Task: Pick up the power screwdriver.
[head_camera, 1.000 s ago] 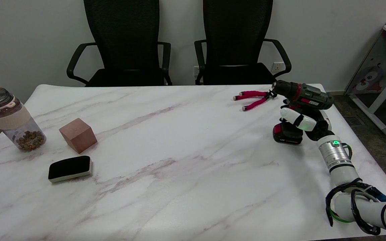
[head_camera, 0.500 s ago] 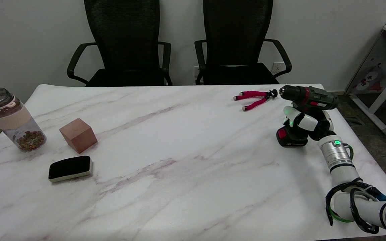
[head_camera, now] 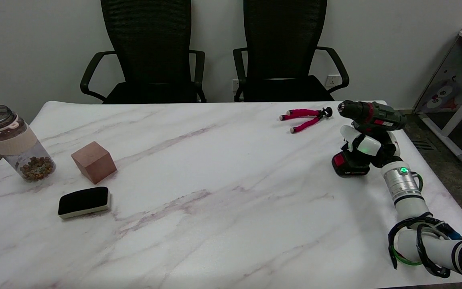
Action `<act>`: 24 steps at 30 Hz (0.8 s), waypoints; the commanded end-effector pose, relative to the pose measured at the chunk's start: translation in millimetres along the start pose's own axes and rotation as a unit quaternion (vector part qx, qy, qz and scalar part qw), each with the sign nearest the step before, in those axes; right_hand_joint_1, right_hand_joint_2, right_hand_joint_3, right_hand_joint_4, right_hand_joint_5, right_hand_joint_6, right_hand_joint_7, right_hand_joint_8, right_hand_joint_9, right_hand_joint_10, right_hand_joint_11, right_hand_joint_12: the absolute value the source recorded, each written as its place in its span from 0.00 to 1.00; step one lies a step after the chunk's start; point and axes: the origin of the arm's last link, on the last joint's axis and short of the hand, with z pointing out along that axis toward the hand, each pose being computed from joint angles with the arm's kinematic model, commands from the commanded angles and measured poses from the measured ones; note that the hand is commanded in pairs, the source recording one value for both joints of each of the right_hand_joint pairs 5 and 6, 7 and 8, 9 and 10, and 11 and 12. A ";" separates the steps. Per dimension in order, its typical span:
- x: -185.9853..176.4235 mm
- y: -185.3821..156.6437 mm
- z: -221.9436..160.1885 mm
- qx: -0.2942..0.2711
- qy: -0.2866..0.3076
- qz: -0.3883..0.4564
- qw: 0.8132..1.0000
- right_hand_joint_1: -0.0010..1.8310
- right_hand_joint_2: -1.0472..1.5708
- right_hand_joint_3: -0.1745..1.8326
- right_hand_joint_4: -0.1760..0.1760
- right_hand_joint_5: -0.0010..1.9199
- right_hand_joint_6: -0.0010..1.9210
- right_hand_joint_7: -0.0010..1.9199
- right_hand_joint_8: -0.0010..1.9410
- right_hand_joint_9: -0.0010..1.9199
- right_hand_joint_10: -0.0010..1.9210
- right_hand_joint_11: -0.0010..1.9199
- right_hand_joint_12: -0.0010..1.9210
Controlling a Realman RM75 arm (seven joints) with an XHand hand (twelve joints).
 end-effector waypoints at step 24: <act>-78.2 -75.1 45.3 0.113 -0.049 0.055 0.991 0.54 0.85 0.50 1.00 1.00 1.00 1.00 0.99 1.00 1.00 1.00 1.00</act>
